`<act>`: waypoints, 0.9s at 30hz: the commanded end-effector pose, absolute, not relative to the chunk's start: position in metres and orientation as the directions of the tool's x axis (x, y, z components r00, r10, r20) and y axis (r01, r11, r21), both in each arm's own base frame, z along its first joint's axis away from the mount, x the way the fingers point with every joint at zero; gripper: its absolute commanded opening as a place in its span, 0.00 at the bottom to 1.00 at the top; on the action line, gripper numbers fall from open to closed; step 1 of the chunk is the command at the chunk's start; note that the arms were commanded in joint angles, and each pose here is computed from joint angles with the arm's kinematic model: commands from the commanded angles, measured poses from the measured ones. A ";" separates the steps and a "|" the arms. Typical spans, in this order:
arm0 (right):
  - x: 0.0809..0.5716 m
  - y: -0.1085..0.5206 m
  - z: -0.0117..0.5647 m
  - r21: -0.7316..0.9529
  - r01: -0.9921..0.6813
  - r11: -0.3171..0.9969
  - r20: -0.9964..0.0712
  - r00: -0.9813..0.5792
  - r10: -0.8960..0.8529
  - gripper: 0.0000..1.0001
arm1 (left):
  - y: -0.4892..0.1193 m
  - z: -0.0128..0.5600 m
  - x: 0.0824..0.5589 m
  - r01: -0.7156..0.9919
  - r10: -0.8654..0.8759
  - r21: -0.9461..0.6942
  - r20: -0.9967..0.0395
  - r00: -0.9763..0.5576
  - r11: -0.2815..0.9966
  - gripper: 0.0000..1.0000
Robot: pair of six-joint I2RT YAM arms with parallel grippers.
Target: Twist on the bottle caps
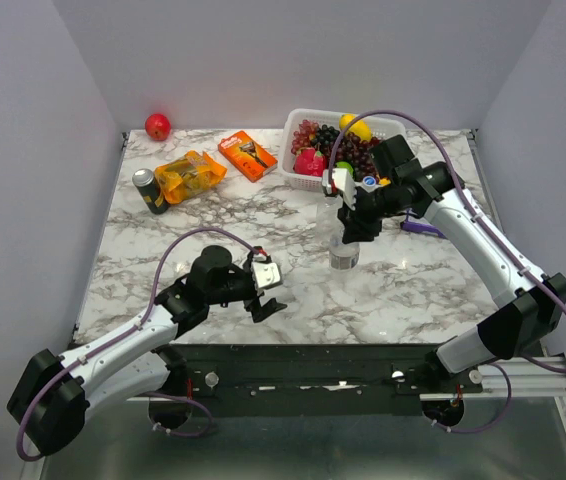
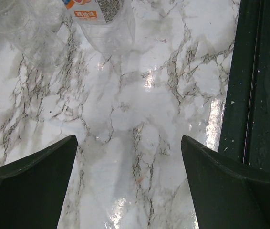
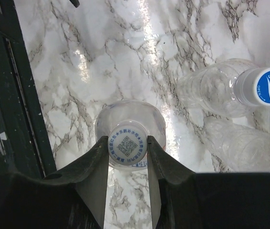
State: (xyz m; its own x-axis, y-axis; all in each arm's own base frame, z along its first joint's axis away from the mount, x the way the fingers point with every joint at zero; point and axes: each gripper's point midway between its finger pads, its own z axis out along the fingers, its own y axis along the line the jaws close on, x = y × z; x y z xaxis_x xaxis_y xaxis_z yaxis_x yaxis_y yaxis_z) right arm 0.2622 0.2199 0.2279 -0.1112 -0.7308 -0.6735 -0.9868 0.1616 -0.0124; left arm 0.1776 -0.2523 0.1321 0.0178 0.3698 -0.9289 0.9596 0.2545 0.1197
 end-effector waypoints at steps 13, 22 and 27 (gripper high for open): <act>0.288 0.208 0.200 -0.026 -0.973 0.229 -0.720 -0.141 -0.679 0.21 | -0.245 0.122 0.185 0.954 0.399 0.082 -0.916 -0.042 0.289 0.99; 0.290 0.203 0.195 -0.013 -0.961 0.276 -0.707 -0.186 -0.683 0.50 | -0.247 0.122 0.187 0.955 0.401 0.078 -0.915 -0.046 0.288 0.99; 0.292 0.203 0.200 -0.026 -0.959 0.281 -0.714 -0.179 -0.677 0.57 | -0.248 0.122 0.188 0.955 0.399 0.077 -0.916 -0.046 0.287 0.99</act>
State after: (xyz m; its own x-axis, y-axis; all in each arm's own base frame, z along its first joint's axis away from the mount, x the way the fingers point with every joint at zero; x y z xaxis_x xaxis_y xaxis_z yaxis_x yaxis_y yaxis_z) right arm 0.2888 0.2059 0.1944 -0.1808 -0.6849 -0.7058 -0.9662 0.2578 -0.0028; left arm 0.1828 -0.2454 0.1126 -0.0511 0.4152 -0.9083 0.9574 0.2791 0.0737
